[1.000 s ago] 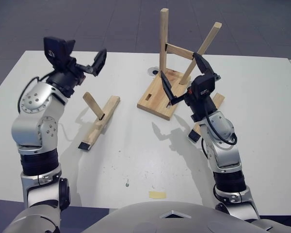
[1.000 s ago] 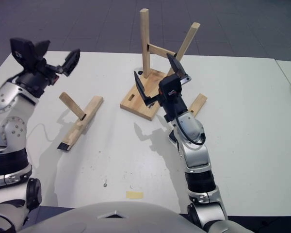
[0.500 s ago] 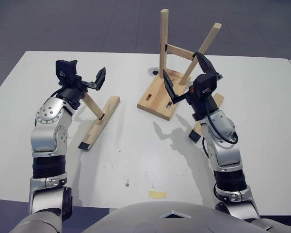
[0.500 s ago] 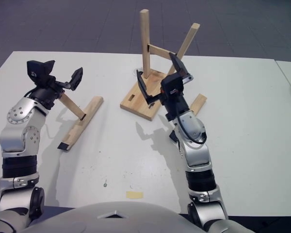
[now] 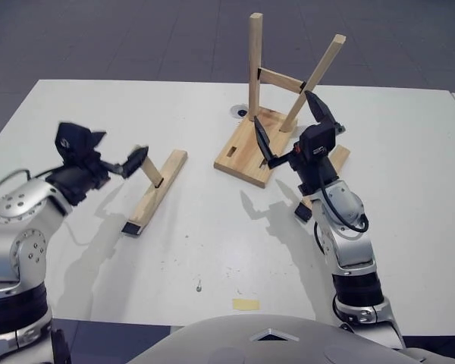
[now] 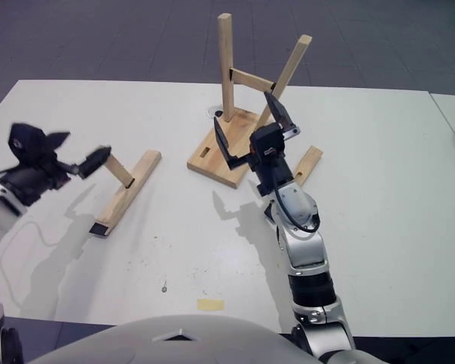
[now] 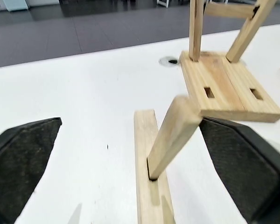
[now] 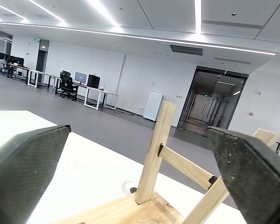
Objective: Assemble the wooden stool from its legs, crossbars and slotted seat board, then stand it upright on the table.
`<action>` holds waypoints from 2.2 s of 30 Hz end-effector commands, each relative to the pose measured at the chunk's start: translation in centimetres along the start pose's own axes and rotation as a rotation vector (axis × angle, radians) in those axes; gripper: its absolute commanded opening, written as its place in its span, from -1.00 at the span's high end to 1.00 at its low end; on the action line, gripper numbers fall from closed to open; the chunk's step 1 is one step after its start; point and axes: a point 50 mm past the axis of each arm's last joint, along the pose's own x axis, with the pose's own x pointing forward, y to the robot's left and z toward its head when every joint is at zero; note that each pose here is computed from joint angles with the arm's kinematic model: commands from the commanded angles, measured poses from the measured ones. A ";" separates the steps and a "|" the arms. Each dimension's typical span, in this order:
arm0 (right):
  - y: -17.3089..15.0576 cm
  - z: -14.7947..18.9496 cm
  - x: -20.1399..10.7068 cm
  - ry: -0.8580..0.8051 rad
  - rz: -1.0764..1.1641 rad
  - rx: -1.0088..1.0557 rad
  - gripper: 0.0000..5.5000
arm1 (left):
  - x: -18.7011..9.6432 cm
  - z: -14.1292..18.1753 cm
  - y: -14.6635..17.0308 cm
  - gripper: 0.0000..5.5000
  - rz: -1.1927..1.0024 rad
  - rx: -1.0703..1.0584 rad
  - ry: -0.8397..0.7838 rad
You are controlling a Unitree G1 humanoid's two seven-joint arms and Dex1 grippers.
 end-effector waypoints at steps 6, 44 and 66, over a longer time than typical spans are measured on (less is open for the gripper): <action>0.4 0.0 0.2 -0.001 -0.002 -0.008 -0.96 | 2.3 -5.5 -1.6 -0.96 -0.042 0.045 0.259; -1.2 3.2 3.1 0.050 0.127 1.197 -0.96 | 5.4 6.1 -6.7 0.26 -0.270 0.154 -0.326; 1.3 3.4 5.4 0.177 0.096 1.306 -0.75 | 6.0 4.0 -10.2 0.26 -0.417 0.216 -0.238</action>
